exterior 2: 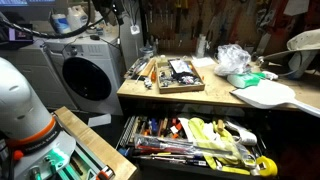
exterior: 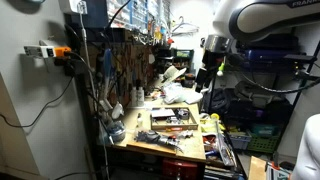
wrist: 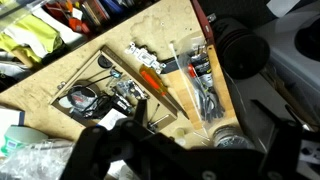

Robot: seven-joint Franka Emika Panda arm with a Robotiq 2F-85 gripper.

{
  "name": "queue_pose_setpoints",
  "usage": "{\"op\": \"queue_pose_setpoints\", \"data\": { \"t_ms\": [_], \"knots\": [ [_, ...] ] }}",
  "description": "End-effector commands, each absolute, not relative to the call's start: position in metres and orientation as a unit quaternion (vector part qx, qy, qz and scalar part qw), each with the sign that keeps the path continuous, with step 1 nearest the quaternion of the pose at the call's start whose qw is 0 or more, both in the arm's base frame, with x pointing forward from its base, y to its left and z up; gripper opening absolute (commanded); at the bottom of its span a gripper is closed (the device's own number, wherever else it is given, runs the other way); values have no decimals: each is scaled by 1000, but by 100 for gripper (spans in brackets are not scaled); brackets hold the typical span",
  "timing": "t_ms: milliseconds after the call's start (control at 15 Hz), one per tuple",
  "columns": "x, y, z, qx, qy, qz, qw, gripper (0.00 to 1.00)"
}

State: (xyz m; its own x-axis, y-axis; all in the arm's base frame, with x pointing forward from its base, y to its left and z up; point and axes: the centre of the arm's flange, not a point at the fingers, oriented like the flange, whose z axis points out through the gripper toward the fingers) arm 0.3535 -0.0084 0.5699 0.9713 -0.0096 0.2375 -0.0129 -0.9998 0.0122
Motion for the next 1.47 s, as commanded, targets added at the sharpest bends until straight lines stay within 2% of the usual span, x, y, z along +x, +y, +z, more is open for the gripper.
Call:
{"op": "queue_pose_setpoints", "data": {
  "t_ms": [0,733,1067,1400],
  "knots": [
    [353,-8,570,993,-6,120,7,100],
    [354,-8,570,993,-6,120,7,100],
    [368,-5,520,994,-25,84,69,100],
    [378,-16,452,995,-72,67,30,100]
  ]
}}
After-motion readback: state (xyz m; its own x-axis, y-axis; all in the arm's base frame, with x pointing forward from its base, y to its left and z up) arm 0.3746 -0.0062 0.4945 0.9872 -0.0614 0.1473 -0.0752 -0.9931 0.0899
